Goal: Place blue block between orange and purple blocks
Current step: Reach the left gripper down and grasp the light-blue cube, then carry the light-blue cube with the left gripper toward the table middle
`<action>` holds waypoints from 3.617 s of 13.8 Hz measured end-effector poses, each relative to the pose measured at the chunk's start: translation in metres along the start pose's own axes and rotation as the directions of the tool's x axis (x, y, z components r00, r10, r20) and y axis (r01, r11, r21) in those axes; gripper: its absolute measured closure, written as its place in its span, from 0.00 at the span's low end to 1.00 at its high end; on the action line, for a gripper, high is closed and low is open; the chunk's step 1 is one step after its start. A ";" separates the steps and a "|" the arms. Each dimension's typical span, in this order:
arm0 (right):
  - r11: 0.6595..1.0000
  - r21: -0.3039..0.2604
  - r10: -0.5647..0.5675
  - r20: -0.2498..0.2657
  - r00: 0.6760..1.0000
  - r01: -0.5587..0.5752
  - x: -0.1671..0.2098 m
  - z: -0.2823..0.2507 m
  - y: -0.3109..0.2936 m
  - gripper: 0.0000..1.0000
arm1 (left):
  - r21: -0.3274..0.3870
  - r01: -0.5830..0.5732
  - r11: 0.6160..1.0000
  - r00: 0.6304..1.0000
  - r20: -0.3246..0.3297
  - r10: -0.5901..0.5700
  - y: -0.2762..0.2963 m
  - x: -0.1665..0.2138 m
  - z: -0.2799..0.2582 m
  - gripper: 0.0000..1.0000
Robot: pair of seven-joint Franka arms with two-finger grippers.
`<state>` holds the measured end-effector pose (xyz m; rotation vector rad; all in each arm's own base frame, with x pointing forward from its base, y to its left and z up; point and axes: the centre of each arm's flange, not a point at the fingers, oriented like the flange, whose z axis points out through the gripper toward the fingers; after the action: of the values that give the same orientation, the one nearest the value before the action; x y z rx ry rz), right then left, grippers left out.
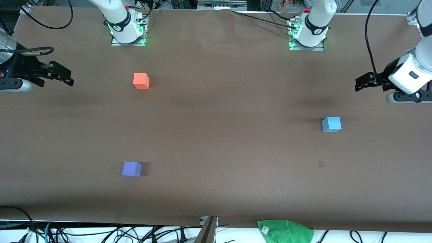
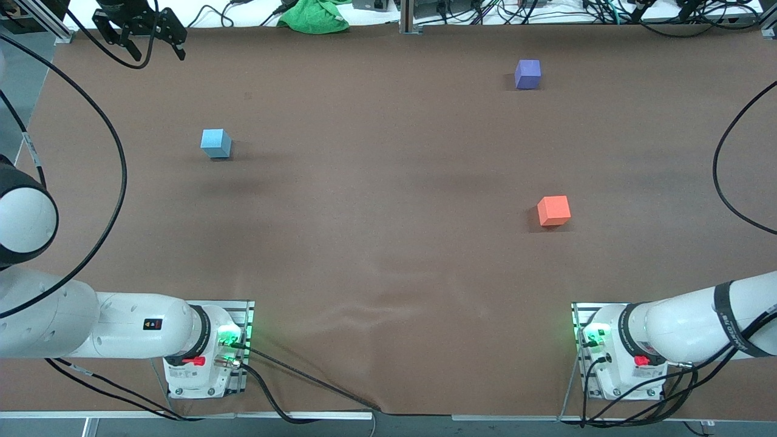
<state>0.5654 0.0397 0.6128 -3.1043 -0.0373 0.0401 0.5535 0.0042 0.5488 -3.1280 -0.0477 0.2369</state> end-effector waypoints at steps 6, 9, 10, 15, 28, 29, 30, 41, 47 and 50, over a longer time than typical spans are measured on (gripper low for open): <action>1.000 0.000 0.003 -0.010 1.000 -0.003 0.001 -0.001 0.002 0.00 | -0.012 -0.004 1.000 0.997 0.075 0.005 -0.038 0.042 0.070 0.00; 1.000 0.000 0.005 -0.012 1.000 -0.005 0.002 -0.001 0.002 0.00 | -0.009 -0.007 1.000 0.999 0.037 0.008 -0.037 0.068 0.119 0.00; 1.000 0.000 0.005 -0.012 1.000 -0.005 0.002 -0.001 0.003 0.00 | -0.008 -0.008 1.000 1.000 0.011 0.008 -0.037 0.073 0.140 0.00; 1.000 0.000 0.010 -0.014 1.000 -0.010 0.002 -0.001 0.005 0.00 | 0.024 -0.030 0.999 0.995 -0.100 0.032 -0.036 0.066 0.244 0.00; 1.000 0.000 0.021 -0.012 1.000 -0.021 0.003 0.000 0.011 0.00 | 0.036 -0.062 0.997 0.993 -0.095 0.066 -0.031 0.063 0.354 0.41; 1.000 0.000 0.021 -0.012 1.000 -0.021 0.003 0.000 0.011 0.00 | 0.036 -0.065 0.997 0.993 -0.099 0.069 -0.029 0.065 0.350 0.41; 1.000 0.000 0.021 -0.012 1.000 -0.021 0.003 0.000 0.012 0.00 | 0.036 -0.072 0.997 0.992 -0.105 0.075 -0.025 0.066 0.342 0.41; 1.000 0.000 0.024 -0.018 1.000 -0.024 0.004 0.000 0.013 0.00 | -0.003 -0.177 0.984 0.984 -0.023 0.177 0.317 0.040 0.186 0.43; 1.000 -0.001 0.024 -0.042 0.999 -0.024 0.009 -0.005 0.013 0.00 | -0.083 -0.166 0.983 0.986 -0.048 0.163 0.440 0.032 0.318 0.43; 0.999 0.029 0.026 -0.032 0.999 -0.025 0.013 0.001 0.009 0.00 | -0.060 -0.191 0.980 0.979 -0.089 0.185 0.438 0.043 0.351 0.29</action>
<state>0.5789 0.0310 0.6115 -3.0766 0.0044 -0.0095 0.5566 -0.4320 0.1925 -3.2075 0.2465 0.1077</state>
